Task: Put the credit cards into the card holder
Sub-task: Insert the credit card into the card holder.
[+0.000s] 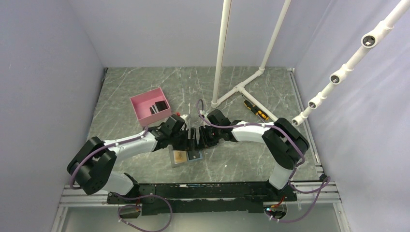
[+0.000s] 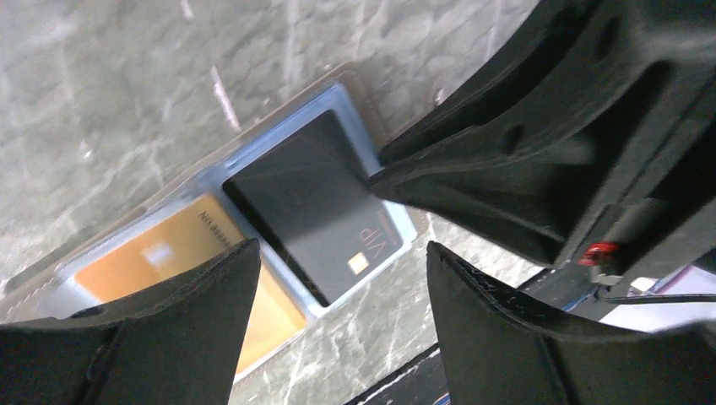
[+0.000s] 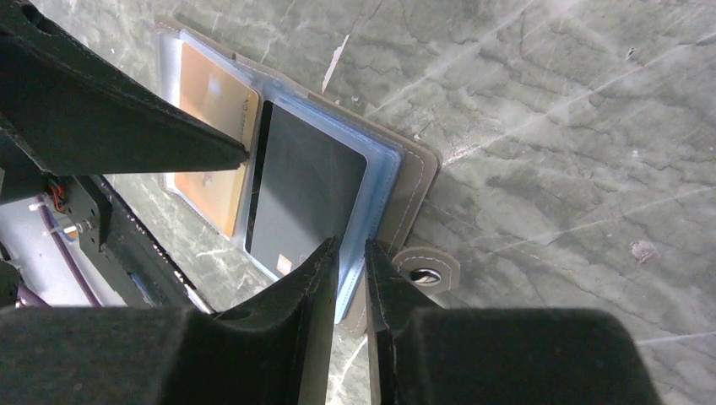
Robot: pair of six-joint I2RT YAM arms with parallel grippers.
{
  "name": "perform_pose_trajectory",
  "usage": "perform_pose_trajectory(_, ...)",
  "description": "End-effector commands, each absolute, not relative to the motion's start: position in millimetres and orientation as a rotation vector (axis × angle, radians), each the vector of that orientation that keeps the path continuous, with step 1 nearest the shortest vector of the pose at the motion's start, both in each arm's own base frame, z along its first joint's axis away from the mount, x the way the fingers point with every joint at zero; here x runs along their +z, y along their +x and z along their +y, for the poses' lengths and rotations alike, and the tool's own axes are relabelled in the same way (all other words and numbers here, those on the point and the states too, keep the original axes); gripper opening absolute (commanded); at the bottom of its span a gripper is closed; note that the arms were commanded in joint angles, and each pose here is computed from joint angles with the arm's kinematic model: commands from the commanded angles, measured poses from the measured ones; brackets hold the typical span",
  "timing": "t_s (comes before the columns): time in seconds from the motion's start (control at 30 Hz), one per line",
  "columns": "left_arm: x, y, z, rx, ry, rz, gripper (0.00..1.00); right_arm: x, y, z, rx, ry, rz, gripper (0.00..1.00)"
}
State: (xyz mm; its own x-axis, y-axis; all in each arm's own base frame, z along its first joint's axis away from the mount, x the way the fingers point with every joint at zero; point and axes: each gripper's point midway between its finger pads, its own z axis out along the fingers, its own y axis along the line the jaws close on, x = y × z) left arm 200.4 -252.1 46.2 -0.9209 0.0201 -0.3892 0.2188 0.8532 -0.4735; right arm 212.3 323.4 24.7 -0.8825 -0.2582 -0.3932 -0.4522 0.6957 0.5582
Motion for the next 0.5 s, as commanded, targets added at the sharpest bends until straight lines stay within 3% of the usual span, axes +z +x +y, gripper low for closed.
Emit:
perform_pose_trajectory(0.0,70.0,217.1,-282.9,-0.926,0.224,2.514,0.76,26.6,213.5,327.9,0.993,-0.573,2.609,0.21)
perform_pose_trajectory(0.13,81.4,216.8,-295.4,-1.037,0.247,2.447,0.74,30.3,212.3,328.7,1.009,-0.571,2.601,0.21)
perform_pose_trajectory(0.37,77.6,203.6,-267.0,-0.905,0.174,2.529,0.75,38.9,212.3,324.5,1.0,-0.553,2.591,0.24)
perform_pose_trajectory(0.47,79.7,197.8,-261.9,-0.914,0.143,2.528,0.71,43.4,209.6,326.2,1.033,-0.534,2.587,0.26)
